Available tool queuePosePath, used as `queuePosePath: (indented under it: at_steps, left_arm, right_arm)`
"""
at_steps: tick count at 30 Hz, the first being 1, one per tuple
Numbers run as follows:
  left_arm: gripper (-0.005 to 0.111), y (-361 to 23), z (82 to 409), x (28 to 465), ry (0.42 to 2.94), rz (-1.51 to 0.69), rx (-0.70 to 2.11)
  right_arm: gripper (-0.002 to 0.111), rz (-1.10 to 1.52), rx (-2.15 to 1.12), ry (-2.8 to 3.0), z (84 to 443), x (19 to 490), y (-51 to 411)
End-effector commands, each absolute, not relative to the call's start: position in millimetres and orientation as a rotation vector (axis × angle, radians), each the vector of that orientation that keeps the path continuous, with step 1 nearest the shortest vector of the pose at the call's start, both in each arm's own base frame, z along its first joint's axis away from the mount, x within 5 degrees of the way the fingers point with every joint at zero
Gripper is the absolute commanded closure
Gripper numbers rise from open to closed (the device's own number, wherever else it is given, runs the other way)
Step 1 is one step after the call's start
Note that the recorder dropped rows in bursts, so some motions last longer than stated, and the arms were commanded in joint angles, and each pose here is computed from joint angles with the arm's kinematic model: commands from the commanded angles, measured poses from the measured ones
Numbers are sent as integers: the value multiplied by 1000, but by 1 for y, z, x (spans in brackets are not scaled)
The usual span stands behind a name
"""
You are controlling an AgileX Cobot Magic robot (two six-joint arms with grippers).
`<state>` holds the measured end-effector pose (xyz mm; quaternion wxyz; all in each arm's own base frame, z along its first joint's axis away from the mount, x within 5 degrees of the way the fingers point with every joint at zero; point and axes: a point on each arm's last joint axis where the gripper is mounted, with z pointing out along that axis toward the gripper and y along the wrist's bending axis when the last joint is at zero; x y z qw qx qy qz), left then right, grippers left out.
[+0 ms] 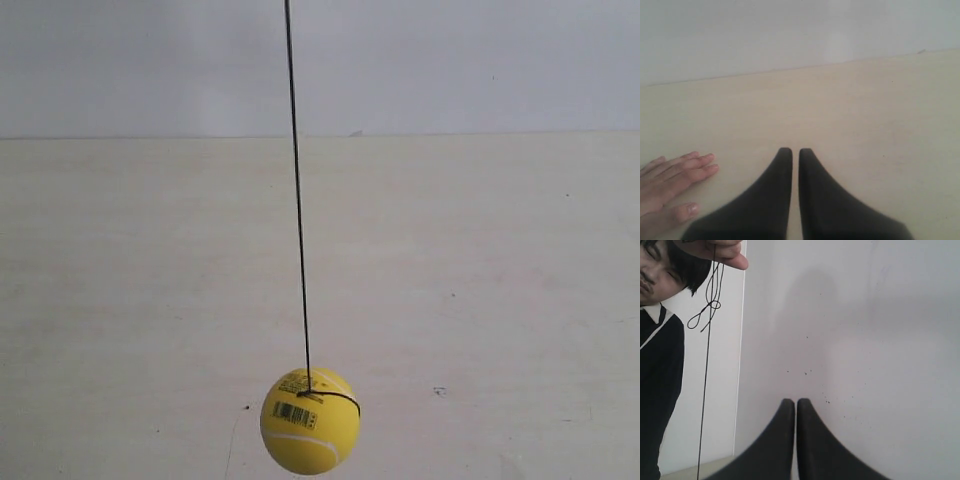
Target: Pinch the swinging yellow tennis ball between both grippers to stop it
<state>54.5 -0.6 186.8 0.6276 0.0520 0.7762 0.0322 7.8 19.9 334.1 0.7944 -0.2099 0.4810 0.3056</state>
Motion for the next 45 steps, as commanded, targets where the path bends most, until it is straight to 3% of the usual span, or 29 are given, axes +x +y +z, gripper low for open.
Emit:
queuePosePath:
  at_steps: [1,28,32,35,42,45]
  left_arm:
    - [102,-1,186,54,1784,77,121]
    - [102,0,185,54,1787,77,121]
    - [102,0,185,54,1787,77,121]
    - [102,0,185,54,1787,77,121]
    - [102,0,185,54,1787,77,121]
    - [102,0,186,54,1786,77,121]
  right_arm:
    - [108,655,-454,1023,335,6,19]
    - [108,670,-463,1015,336,5,20]
    - [108,769,-360,1055,336,7,17]
    - [108,1004,-134,1140,336,12,13]
    - [108,980,-194,967,327,8,16]
    - [108,940,0,857,318,15,11]
